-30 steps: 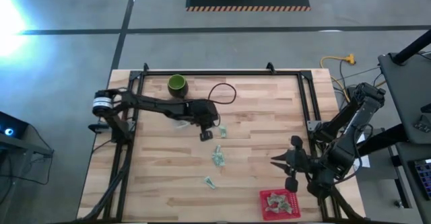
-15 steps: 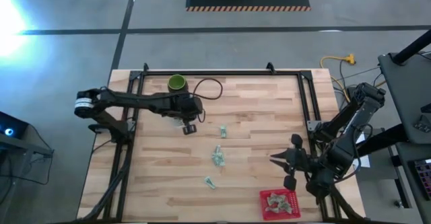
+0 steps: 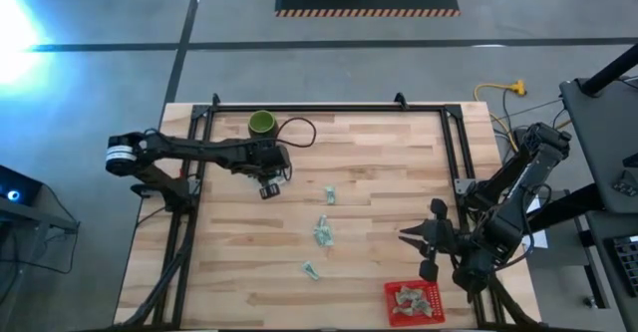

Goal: Pick and place items into bin
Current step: Put the green stevia packet into the transparent bin, then put the green stevia packet into the red basket

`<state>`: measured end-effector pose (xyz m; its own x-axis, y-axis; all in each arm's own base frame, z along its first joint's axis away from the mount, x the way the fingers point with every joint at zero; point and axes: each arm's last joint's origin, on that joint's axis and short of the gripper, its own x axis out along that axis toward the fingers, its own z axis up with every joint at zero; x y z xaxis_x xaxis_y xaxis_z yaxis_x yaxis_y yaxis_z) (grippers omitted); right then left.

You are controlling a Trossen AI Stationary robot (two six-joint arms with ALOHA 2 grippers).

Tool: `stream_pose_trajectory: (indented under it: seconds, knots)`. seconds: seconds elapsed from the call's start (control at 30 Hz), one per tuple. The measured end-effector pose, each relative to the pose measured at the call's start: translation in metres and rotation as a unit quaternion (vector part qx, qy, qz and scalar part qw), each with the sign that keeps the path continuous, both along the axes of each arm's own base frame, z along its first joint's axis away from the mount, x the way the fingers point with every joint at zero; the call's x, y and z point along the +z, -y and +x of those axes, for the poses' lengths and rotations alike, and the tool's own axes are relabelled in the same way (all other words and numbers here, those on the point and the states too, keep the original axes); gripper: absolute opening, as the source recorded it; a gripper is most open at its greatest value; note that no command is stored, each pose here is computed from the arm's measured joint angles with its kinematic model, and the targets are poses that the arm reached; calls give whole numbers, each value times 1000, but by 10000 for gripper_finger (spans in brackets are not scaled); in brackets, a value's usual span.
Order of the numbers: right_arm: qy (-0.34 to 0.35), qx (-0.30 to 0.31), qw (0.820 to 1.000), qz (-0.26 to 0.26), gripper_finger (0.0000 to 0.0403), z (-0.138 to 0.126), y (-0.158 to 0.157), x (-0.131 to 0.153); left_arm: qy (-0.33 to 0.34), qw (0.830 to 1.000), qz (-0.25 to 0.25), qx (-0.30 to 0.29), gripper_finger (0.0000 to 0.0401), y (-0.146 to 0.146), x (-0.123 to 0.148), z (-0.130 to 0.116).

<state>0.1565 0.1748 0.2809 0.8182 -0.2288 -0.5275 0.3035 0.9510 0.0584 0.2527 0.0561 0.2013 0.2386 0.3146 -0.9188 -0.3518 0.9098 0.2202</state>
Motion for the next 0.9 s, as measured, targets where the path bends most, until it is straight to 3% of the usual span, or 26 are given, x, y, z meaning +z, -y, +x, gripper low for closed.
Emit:
stream_pose_trajectory:
  seconds: [0.17,0.5,0.73,0.9]
  knots:
    - [0,-4,1000,0,59,1,1,0,9,1000,3,0,13,0,2,-2]
    - [-4,-19,1000,-7,59,7,7,-2,20,1000,12,8,110,0,8,-5]
    - [-20,-46,998,-30,58,21,23,-4,52,994,-89,45,127,6,17,-6]
    - [-81,-46,995,-23,65,44,49,-7,102,983,-146,38,128,22,38,-8]
